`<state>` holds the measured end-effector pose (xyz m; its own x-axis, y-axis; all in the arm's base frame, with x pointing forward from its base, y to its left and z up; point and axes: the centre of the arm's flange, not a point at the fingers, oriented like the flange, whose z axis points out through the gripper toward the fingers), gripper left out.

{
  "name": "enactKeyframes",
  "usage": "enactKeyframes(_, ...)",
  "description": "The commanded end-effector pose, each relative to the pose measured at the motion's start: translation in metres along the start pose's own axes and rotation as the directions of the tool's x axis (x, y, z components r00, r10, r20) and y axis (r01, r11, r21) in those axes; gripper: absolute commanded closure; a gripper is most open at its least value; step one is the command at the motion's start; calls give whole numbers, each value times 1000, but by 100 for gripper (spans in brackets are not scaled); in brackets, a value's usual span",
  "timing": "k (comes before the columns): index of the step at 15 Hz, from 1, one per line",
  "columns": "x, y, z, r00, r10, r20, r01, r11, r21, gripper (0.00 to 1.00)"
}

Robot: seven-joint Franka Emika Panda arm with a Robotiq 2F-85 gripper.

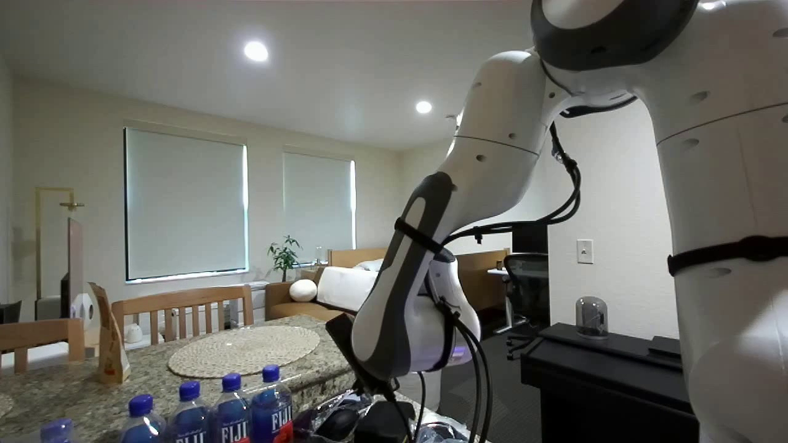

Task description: Remove the black object from the purse and put it on the counter

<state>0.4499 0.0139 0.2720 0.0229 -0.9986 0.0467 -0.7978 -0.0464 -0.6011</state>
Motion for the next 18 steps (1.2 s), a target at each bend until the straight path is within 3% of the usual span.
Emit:
enactKeyframes(1, 8, 8, 11, 997, 34, -62, -36, 999, -22, 91)
enactKeyframes(11, -7, 11, 58, 997, 29, -67, -36, 995, -96, 91)
enactKeyframes(18, -2, -3, 78, 991, 30, -127, -40, 996, -75, 91)
